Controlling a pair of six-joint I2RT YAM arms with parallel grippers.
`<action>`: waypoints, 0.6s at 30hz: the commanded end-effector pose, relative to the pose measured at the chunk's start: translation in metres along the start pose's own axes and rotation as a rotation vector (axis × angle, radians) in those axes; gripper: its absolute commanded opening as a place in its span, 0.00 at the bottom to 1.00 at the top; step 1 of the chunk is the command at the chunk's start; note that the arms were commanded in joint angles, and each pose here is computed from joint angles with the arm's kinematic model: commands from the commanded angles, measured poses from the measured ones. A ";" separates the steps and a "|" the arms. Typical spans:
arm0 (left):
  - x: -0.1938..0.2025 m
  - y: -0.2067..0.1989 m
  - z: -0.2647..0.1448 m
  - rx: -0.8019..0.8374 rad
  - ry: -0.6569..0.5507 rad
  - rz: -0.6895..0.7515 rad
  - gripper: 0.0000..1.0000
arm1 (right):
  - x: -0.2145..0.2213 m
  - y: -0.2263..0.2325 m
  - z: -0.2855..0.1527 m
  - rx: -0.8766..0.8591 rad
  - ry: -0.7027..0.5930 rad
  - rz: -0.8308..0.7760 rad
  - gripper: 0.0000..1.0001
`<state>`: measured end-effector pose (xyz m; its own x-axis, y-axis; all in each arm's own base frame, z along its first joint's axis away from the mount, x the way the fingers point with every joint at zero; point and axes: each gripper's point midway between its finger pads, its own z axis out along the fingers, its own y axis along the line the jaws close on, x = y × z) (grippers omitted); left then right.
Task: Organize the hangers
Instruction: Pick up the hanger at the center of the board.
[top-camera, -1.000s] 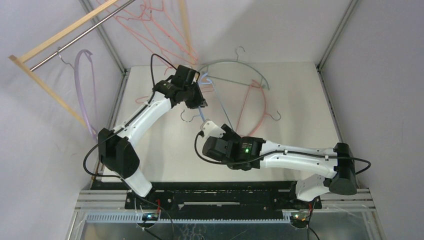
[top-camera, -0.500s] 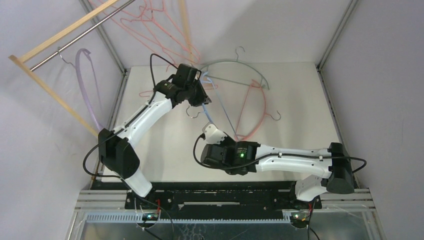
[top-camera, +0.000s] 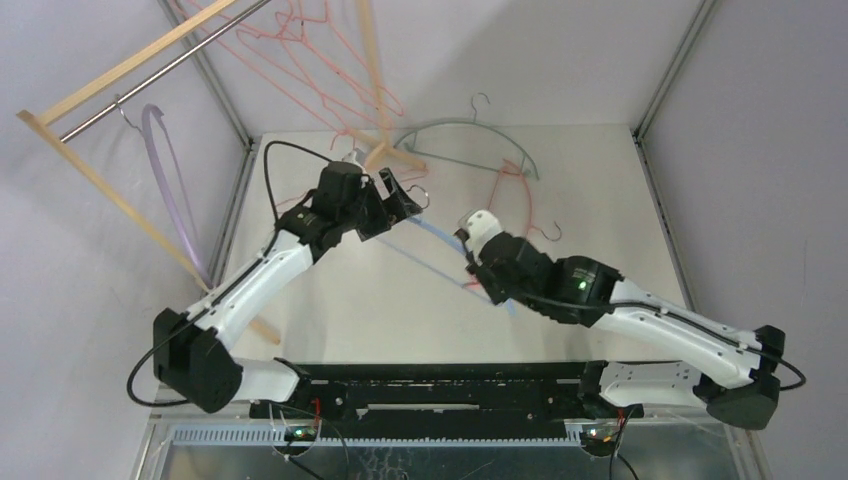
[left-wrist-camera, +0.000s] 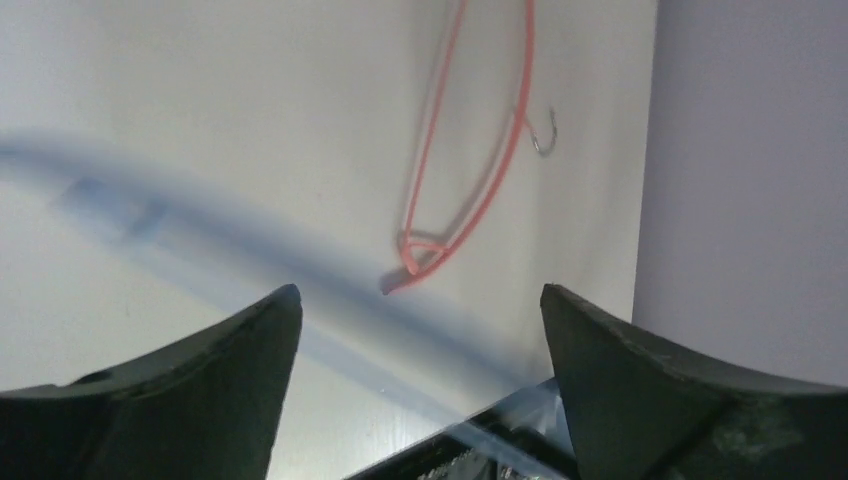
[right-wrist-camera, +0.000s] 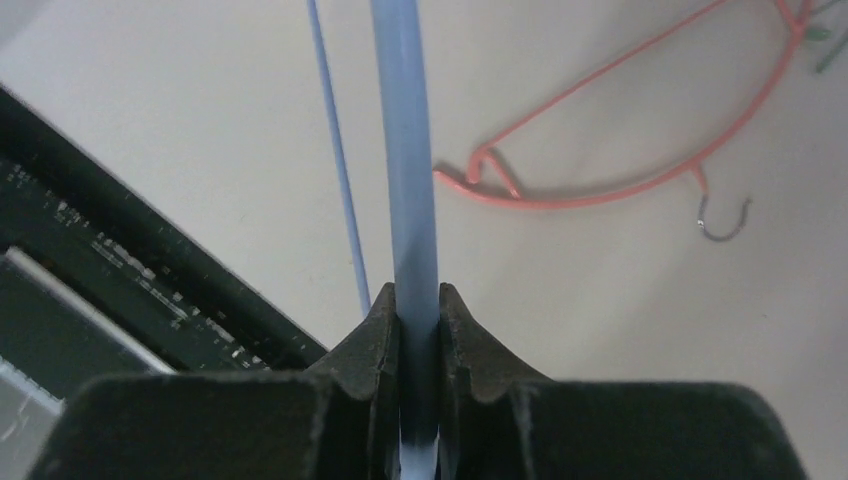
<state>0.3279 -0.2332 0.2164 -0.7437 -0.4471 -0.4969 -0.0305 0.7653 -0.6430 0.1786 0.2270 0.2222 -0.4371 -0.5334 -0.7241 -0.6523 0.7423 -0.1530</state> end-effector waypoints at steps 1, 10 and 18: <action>0.007 -0.034 -0.053 0.200 0.004 0.170 0.98 | -0.014 -0.046 0.001 0.140 -0.066 0.151 0.00; 0.042 -0.001 -0.062 0.224 -0.001 0.206 0.99 | -0.045 -0.044 -0.015 0.068 -0.114 0.143 0.00; 0.114 0.050 -0.055 0.075 0.159 0.375 1.00 | -0.107 -0.033 -0.041 -0.042 -0.233 0.111 0.00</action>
<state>0.2219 -0.2239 0.1773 -0.7967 -0.1717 -0.5795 0.2454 0.7843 -0.5697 0.2120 0.2205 0.2725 -0.4622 -0.4237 -0.7790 -0.5950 0.7996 -0.0818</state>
